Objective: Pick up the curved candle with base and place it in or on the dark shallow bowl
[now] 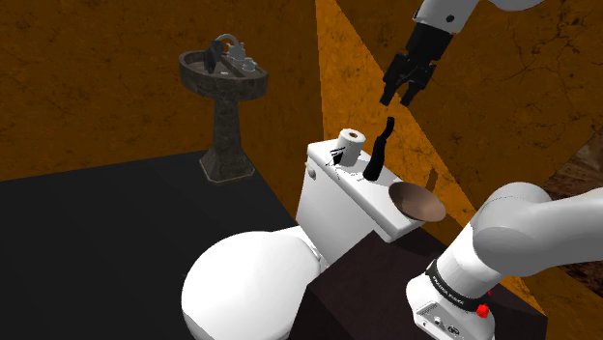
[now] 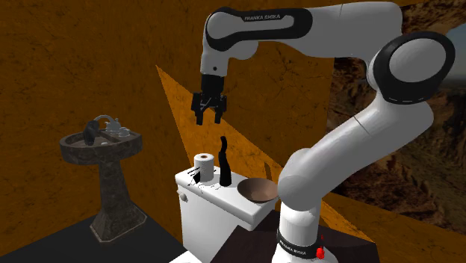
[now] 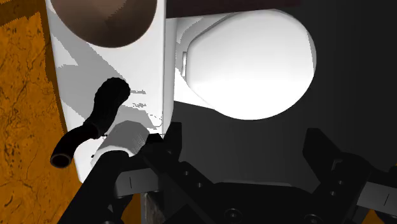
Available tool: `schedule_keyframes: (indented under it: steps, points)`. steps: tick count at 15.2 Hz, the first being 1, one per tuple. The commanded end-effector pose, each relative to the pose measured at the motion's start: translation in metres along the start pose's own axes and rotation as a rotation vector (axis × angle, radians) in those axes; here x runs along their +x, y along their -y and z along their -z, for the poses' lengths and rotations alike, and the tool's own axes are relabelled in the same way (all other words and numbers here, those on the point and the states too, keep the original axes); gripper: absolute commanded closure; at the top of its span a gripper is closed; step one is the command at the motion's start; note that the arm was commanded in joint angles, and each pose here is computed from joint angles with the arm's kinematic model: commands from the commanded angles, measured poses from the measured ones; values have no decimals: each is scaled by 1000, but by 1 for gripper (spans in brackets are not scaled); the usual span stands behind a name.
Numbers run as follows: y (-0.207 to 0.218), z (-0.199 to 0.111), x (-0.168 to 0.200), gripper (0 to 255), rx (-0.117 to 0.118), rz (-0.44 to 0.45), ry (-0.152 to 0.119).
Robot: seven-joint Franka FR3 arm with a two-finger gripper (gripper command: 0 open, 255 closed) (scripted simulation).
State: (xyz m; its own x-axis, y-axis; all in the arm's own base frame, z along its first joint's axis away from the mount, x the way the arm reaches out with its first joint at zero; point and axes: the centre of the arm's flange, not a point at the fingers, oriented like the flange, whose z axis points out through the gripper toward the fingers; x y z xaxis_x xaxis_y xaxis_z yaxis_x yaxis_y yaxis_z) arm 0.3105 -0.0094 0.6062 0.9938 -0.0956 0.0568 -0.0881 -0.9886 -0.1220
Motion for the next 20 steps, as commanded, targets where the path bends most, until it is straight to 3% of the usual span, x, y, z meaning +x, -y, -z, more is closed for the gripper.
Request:
schedule_keyframes:
  steps: [1, 20]
  points:
    - [0, 0, 0, 0, 0, 0, 0]
    - [-187, -67, 99, 0, -202, -142, 4]
